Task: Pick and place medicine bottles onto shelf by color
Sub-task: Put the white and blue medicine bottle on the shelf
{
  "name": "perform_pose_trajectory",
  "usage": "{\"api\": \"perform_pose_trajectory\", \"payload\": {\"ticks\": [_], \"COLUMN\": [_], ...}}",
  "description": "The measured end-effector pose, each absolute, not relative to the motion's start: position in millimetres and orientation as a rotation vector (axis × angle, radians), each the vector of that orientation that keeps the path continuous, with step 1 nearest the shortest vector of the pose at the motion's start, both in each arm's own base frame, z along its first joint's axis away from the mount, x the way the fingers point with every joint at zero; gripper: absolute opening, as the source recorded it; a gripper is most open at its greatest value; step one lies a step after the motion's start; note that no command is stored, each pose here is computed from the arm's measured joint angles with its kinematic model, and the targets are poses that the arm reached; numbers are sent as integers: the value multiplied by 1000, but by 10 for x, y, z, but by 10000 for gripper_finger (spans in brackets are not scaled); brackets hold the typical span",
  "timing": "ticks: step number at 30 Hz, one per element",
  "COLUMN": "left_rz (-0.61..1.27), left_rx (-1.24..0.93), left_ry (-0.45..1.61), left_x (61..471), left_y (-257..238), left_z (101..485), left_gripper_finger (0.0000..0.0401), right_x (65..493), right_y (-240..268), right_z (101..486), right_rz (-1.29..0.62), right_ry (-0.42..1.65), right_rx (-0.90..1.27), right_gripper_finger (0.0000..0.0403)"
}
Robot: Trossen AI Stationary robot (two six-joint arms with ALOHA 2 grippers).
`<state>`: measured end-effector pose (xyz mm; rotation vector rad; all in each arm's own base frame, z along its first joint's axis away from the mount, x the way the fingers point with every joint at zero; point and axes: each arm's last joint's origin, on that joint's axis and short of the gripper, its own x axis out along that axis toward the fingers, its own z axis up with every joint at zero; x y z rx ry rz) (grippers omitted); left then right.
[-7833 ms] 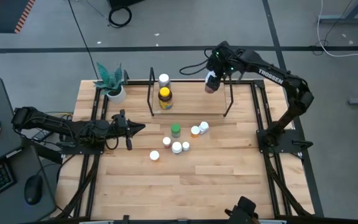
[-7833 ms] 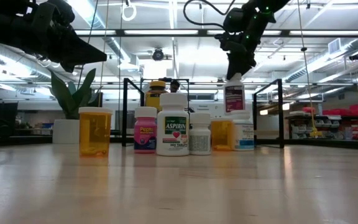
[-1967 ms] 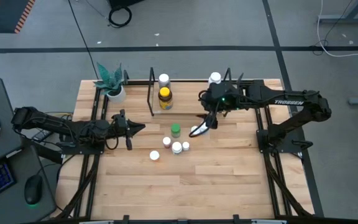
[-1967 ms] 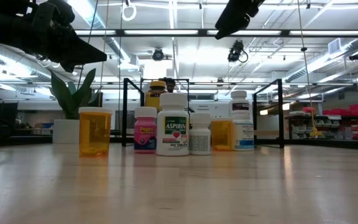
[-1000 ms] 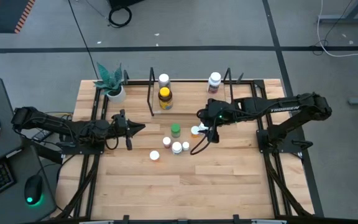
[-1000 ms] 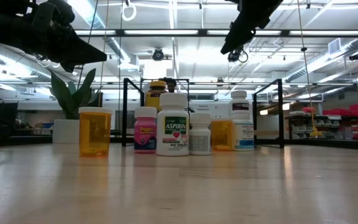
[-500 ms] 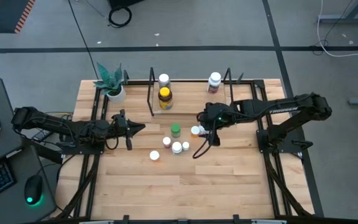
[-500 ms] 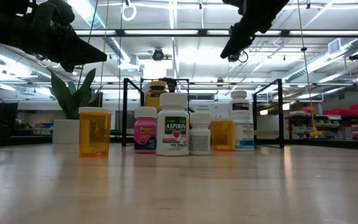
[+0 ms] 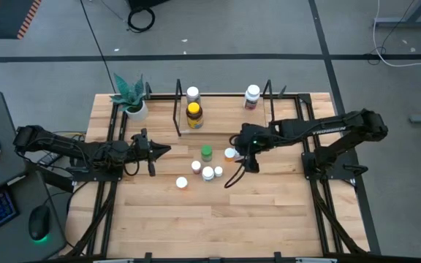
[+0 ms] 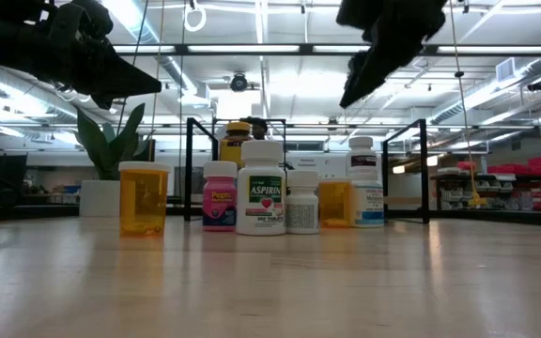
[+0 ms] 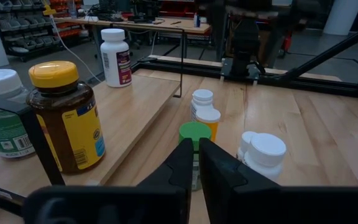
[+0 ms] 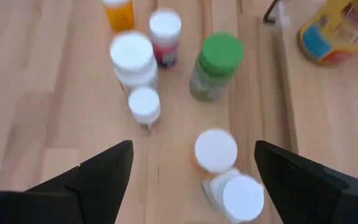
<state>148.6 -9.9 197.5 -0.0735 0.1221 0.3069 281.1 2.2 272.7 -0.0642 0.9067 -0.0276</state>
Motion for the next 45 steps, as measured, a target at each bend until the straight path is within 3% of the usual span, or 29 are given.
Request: {"api": "perform_pose_trajectory", "payload": {"ticks": [10,21,39,45], "left_rz": [307,307,307,307], "left_rx": [-74,-74,-75,-74], "left_ry": [122,122,122,122], "left_x": [1486,1487,1486,1486], "left_y": [-99,-99,-99,-99], "left_z": [1975,1975,1975,1975], "left_gripper_finger": [24,35,35,26], "right_x": [2973,2936,2973,2932], "right_y": [-179,-430,-537,-536], "right_z": [2310,2300,2129,2023], "right_rz": [-36,-22,19,16], "right_ry": [1111,1128,1154,1166], "right_rx": [-96,-84,-40,-42], "right_gripper_finger": [308,283,307,297]}}
